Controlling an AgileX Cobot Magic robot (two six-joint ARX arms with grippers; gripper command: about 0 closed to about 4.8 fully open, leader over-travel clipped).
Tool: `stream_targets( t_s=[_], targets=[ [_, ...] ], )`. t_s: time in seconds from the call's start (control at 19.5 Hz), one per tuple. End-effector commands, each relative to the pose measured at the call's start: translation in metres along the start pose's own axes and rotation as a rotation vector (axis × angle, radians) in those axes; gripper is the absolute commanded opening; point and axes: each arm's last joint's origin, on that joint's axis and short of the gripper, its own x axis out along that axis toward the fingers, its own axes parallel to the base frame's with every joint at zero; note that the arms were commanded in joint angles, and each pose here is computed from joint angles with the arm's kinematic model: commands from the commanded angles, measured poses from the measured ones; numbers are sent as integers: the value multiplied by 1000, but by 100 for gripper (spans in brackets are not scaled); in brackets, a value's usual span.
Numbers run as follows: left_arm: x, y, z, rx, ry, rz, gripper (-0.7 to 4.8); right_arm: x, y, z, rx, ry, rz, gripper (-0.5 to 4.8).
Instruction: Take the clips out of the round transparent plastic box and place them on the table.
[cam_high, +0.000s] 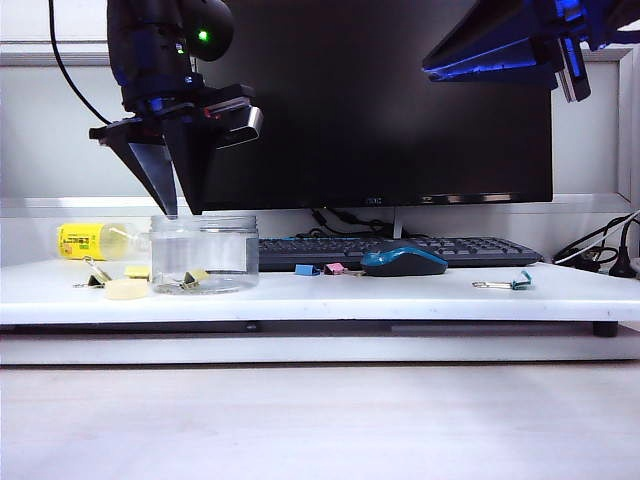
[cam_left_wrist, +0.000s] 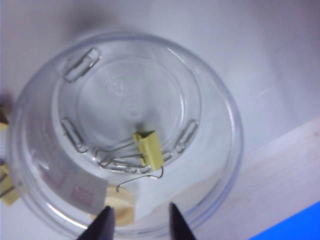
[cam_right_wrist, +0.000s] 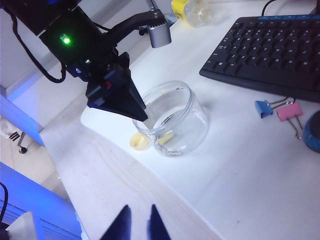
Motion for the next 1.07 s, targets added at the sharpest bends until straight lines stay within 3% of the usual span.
stream_targets(
  t_s=[0.05, 0.31, 0.61, 1.07],
  targets=[
    [-2, -2, 0, -44, -9, -7, 152, 0, 1, 2, -5, -11, 10, 53],
    [6, -6, 2, -105, 24, -45, 153, 0, 1, 2, -4, -10, 10, 53],
    [36, -20, 6, -65, 126, 24, 153, 0, 1, 0, 12, 9, 5, 53],
    [65, -18, 13, -103, 176, 47, 153, 0, 0, 0, 5, 7, -3, 53]
  ],
)
